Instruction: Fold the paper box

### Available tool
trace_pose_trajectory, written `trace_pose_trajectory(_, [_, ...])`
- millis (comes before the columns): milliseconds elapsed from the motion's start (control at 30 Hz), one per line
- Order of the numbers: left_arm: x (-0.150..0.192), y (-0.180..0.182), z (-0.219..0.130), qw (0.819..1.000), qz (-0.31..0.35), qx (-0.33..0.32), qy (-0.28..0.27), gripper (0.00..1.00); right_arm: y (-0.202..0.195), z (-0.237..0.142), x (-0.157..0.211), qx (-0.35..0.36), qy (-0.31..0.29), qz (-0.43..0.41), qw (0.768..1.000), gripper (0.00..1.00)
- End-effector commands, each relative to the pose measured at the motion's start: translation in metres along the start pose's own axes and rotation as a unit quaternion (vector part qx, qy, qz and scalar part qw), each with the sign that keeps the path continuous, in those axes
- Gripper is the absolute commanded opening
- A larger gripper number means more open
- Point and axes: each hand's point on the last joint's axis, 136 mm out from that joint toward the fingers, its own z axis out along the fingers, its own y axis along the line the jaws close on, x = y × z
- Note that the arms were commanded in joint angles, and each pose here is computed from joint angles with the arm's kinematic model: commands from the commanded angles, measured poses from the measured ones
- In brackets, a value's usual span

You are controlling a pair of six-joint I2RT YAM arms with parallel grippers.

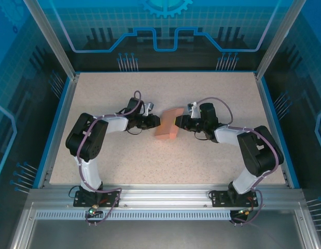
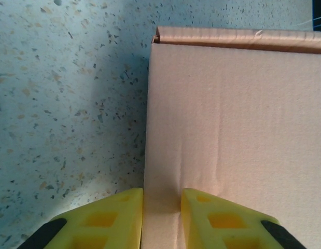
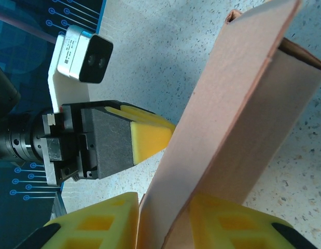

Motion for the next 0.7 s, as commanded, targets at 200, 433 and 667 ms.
trace_pose_trajectory(200, [0.038,-0.003,0.020,0.998,-0.015,0.013,0.068,0.32,0.017,0.001,-0.001,0.012,0.010,-0.030,0.999,0.34])
trace_pose_trajectory(433, [0.034,-0.005,0.022,0.998,-0.012,0.015,0.066,0.34,0.014,0.004,0.006,0.041,0.025,-0.032,0.998,0.33])
trace_pose_trajectory(667, [0.027,-0.008,0.022,0.998,-0.006,0.013,0.055,0.38,0.008,0.008,0.015,0.079,0.033,-0.028,0.996,0.26])
